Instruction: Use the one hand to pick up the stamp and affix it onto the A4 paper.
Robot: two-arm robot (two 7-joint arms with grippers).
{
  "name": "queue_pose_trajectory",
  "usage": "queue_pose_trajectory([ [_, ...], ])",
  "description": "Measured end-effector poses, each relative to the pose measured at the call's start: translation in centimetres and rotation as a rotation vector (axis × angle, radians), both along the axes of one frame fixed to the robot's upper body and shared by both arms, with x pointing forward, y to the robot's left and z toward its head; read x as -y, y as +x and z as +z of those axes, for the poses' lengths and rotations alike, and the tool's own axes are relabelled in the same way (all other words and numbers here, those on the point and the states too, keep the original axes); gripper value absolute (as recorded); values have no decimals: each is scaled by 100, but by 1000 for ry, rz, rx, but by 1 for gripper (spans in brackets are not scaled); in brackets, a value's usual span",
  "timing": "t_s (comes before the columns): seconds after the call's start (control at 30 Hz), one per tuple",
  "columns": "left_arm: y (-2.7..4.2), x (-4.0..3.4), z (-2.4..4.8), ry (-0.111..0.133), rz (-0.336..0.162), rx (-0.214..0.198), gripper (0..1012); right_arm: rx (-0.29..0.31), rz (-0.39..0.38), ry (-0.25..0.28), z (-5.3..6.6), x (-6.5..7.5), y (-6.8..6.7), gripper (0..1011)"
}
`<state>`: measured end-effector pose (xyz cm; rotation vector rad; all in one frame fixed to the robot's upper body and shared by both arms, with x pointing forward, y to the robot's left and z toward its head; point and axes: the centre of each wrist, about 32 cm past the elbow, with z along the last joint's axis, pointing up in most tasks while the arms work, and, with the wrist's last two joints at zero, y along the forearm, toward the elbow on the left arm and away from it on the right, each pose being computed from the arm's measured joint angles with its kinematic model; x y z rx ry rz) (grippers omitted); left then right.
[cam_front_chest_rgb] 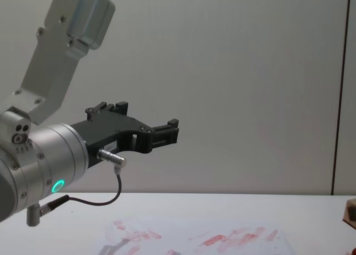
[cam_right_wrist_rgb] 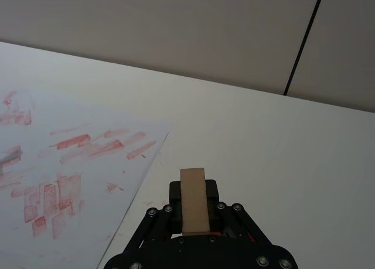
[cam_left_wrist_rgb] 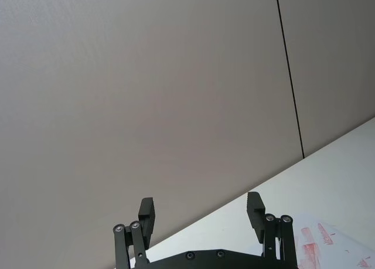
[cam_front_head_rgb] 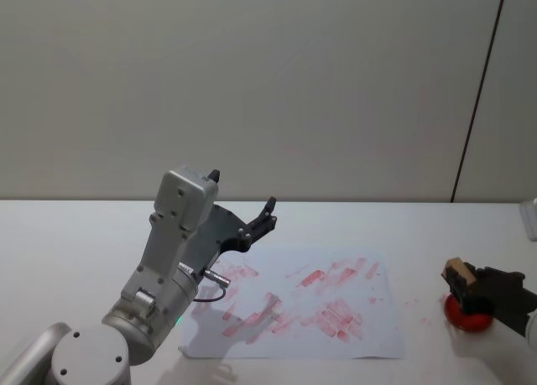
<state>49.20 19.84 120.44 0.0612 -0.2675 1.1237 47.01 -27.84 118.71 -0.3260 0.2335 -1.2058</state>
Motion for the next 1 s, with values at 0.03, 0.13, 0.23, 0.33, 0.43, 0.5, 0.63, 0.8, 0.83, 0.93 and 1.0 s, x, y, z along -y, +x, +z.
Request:
queue_pose_trajectory([
  [0.03, 0, 0, 0, 0, 0, 0, 1002, 0, -2, -5, -8, 7, 1, 220],
  [0.13, 0, 0, 0, 0, 0, 0, 1002, -3, -5, -14, -25, 19, 4, 220],
  [0.23, 0, 0, 0, 0, 0, 0, 1003, -8, -8, -26, -45, 31, 9, 220],
  [0.33, 0, 0, 0, 0, 0, 0, 1002, -14, -11, -36, -66, 41, 13, 219],
  [0.43, 0, 0, 0, 0, 0, 0, 1003, -20, -12, -45, -82, 50, 14, 220],
  [0.5, 0, 0, 0, 0, 0, 0, 1002, -29, -15, -56, -104, 62, 12, 219],
  [0.63, 0, 0, 0, 0, 0, 0, 1003, -38, -18, -66, -133, 77, 5, 219],
  [0.8, 0, 0, 0, 0, 0, 0, 1003, -45, -20, -75, -155, 88, -1, 236],
  [0.83, 0, 0, 0, 0, 0, 0, 1003, -46, -20, -77, -161, 91, -3, 252],
  [0.93, 0, 0, 0, 0, 0, 0, 1003, -49, -21, -80, -169, 95, -5, 350],
  [1.0, 0, 0, 0, 0, 0, 0, 1002, -51, -22, -83, -177, 98, -8, 433],
])
